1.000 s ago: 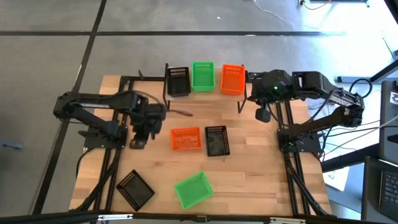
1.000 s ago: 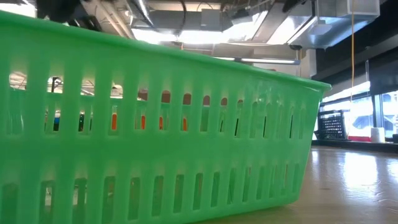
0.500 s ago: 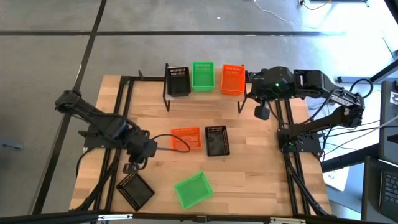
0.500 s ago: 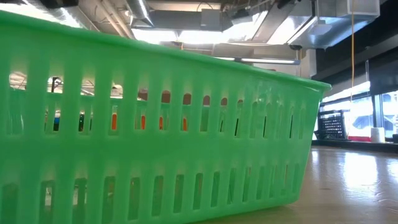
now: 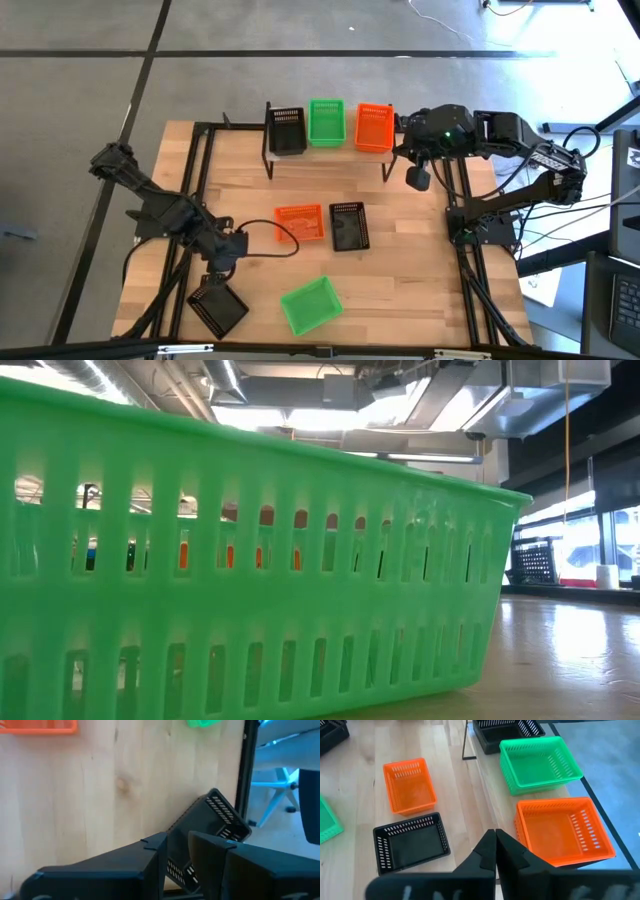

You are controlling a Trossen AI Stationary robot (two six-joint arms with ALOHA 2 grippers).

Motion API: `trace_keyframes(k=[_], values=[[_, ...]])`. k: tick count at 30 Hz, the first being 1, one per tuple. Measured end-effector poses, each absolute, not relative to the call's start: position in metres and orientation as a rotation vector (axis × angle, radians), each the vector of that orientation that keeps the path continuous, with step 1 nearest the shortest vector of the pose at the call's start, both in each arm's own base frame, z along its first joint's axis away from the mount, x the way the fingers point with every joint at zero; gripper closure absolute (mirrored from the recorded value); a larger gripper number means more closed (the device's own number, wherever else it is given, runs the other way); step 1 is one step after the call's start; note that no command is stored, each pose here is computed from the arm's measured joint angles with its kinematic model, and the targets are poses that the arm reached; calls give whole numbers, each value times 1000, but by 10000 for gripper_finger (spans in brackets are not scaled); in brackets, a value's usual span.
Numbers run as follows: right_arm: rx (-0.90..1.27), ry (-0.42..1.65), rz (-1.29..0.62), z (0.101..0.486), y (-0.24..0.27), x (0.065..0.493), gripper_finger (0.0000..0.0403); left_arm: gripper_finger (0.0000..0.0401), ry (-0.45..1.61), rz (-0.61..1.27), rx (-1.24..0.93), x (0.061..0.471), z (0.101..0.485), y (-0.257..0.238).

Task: Stack baskets on shelf by color
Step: Stack the bottom black bin on top of the other black bin on the shelf

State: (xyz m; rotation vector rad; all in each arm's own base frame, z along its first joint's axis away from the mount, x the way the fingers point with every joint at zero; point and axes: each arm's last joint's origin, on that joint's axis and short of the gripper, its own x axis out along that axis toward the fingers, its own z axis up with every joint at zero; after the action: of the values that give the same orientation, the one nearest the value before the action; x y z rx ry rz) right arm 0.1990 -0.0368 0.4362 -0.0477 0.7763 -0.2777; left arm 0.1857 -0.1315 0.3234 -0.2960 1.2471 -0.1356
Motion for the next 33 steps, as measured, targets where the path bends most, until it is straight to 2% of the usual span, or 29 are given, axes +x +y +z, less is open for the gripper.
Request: trace_keyframes(k=[7, 11, 21, 33], values=[[-49, 778, -277, 436, -37, 199, 403, 331, 1223, -142, -242, 181, 320, -141], [-50, 779, -276, 436, -37, 199, 403, 331, 1235, -140, -194, 178, 297, -147], [-47, 780, -251, 436, -36, 199, 403, 331, 1202, -298, -78, 170, 247, -164], [-41, 780, -250, 436, -36, 199, 403, 331, 1271, -378, 7, 161, 224, -161]])
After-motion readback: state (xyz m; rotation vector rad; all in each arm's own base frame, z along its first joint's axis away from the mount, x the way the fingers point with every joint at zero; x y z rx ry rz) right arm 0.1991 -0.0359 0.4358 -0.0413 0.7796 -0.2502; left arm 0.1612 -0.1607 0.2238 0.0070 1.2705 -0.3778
